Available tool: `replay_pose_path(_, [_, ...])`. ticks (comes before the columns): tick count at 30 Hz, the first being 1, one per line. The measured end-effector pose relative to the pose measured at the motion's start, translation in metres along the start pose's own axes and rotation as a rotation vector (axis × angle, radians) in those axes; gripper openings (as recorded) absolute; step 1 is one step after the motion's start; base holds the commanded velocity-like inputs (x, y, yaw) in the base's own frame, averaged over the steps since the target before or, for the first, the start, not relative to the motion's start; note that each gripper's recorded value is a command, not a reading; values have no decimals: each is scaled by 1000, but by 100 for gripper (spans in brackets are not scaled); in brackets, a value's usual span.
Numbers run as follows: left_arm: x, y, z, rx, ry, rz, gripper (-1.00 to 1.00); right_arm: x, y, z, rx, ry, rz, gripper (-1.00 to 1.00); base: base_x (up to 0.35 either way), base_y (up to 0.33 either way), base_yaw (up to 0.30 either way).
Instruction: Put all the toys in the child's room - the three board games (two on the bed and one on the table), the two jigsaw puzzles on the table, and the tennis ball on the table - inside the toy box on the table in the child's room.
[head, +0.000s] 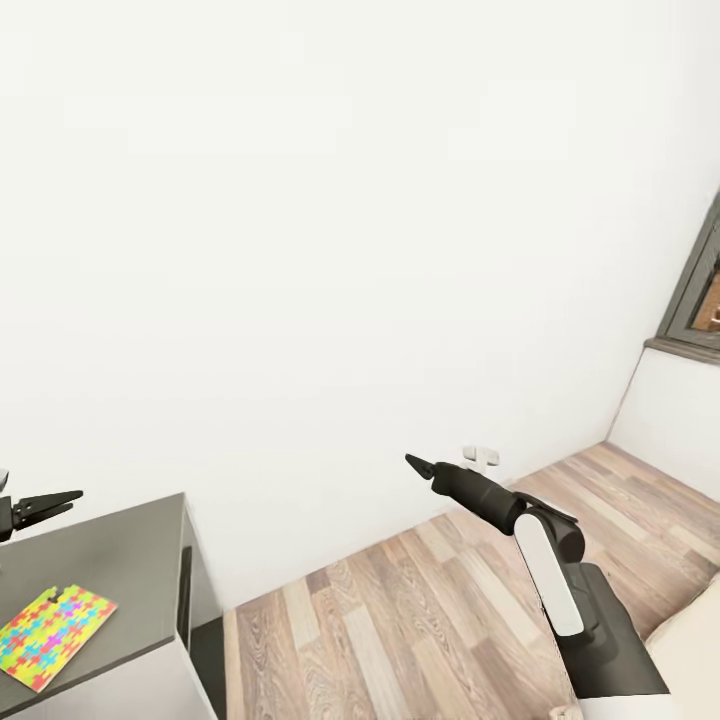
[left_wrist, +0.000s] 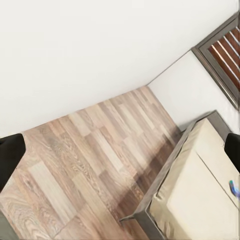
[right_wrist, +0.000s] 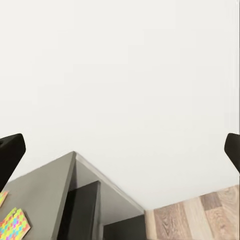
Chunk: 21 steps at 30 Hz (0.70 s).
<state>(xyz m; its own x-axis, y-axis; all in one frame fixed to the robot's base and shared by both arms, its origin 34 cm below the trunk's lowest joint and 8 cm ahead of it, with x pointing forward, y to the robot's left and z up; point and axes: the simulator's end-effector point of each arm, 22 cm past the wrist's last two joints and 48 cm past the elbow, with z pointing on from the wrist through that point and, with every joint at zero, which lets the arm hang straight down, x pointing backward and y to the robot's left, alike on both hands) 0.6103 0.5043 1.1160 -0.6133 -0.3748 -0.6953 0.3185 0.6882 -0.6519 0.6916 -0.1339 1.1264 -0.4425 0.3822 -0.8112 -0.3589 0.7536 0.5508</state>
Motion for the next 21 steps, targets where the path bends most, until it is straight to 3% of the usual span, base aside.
replay_pose_path(21, [1, 0, 1, 2, 1, 2, 100, 0, 0, 0, 0, -1, 2, 100, -1, -7, -278])
